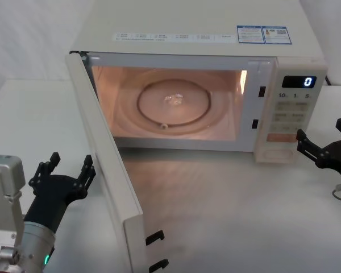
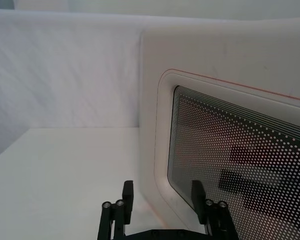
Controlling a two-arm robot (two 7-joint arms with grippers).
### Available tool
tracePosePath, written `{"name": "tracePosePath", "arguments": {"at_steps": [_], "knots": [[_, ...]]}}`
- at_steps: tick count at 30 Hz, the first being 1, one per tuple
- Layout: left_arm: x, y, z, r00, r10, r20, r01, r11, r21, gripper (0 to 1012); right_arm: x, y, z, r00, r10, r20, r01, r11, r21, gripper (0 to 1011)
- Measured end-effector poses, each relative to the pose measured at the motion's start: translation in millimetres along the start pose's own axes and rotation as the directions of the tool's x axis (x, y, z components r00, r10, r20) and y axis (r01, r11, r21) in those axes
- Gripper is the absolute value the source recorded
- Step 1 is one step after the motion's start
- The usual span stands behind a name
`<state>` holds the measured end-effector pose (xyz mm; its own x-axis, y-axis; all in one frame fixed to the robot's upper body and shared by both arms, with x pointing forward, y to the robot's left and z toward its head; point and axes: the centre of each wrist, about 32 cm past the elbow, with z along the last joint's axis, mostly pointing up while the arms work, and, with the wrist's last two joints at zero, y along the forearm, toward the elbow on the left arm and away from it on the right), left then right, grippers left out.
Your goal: Press the button to open the microwave door with one hand; close the microwave door with the other hand.
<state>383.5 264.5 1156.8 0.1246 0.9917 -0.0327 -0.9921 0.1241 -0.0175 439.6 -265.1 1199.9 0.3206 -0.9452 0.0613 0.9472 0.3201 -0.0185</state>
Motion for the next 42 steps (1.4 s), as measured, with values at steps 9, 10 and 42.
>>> {"name": "tracePosePath", "arguments": {"at_steps": [9,10,42], "knots": [[0.0,0.0,0.0,1.0000,0.000,0.000,0.000,1.0000,0.000,490,0.0,0.0,0.0,1.000,0.000,0.000,0.000,1.000,0.000,1002],[0.0,0.0,0.0,1.0000,0.000,0.000,0.000,1.0000,0.000,472,0.0,0.0,0.0,1.000,0.000,0.000,0.000,1.000,0.000,1002],[2.1,1.9,0.6,0.9988,-0.049,0.006,0.049,0.9988,-0.006,0,0.0,0.0,0.0,1.000,0.000,0.000,0.000,1.000,0.000,1002]]}}
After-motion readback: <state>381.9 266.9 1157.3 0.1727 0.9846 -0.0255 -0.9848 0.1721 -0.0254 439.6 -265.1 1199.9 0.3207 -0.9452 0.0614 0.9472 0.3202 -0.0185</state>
